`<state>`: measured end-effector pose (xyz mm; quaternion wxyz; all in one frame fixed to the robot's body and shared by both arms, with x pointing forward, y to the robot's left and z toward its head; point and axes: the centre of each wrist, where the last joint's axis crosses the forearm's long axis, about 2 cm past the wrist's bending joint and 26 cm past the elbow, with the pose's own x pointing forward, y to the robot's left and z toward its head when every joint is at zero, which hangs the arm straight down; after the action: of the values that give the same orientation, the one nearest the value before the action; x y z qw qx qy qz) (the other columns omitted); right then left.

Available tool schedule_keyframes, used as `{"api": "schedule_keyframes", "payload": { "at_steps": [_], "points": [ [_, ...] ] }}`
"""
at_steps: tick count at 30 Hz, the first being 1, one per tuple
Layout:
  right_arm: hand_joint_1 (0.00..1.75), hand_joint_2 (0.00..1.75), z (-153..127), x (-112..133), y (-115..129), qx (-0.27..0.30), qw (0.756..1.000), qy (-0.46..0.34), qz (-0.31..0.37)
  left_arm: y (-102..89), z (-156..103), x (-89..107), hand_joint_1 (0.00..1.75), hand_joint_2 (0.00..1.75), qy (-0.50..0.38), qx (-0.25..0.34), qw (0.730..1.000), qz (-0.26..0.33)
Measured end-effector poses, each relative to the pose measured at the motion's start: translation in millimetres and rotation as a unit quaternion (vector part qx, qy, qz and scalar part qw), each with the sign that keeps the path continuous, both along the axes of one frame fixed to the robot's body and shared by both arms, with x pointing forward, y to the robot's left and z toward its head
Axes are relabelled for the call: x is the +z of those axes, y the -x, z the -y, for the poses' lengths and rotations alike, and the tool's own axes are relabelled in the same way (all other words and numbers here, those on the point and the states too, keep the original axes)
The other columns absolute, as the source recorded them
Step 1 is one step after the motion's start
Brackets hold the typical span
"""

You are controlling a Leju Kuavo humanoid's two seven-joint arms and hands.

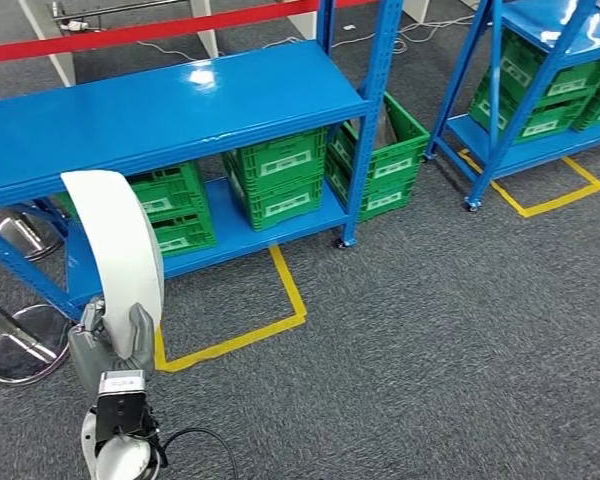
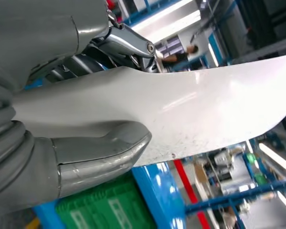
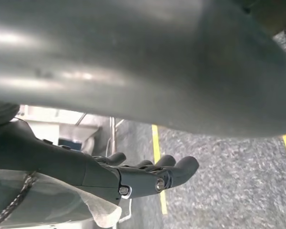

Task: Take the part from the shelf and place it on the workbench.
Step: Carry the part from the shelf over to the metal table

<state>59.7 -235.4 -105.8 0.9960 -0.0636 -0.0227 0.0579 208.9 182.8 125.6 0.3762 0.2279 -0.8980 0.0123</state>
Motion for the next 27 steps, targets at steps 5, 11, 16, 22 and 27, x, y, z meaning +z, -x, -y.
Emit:
{"api": "schedule_keyframes", "payload": {
  "at_steps": [5, 11, 16, 22, 27],
  "points": [
    [0.00, 0.00, 0.0, 0.0, -0.1, 0.000, 1.000, 0.000, 0.000, 0.0, -1.2, -0.3, 1.75, 1.75, 0.000, 0.002, 1.000, -0.001],
    [0.00, 0.00, 0.1, -0.1, 0.8, 0.000, 1.000, 0.003, 0.000, -0.6, -1.5, 0.7, 1.75, 1.75, 0.014, 0.004, 1.000, -0.002],
    [0.00, 0.00, 0.1, 0.0, 0.6, -0.006, 1.000, 0.006, 0.000, 2.5, -2.0, -1.6, 1.75, 1.75, 0.013, 0.004, 1.000, -0.006],
    [0.00, 0.00, -2.0, 0.3, -0.1, -0.007, 1.000, -0.001, 0.000, 4.3, -3.5, -0.3, 1.75, 1.75, 0.005, 0.005, 1.000, -0.003],
    [0.00, 0.00, -2.1, -0.3, 3.6, -0.010, 1.000, -0.001, -0.004, 5.2, -2.8, 1.5, 1.75, 1.75, 0.004, 0.003, 1.000, -0.002]
  ]
}}
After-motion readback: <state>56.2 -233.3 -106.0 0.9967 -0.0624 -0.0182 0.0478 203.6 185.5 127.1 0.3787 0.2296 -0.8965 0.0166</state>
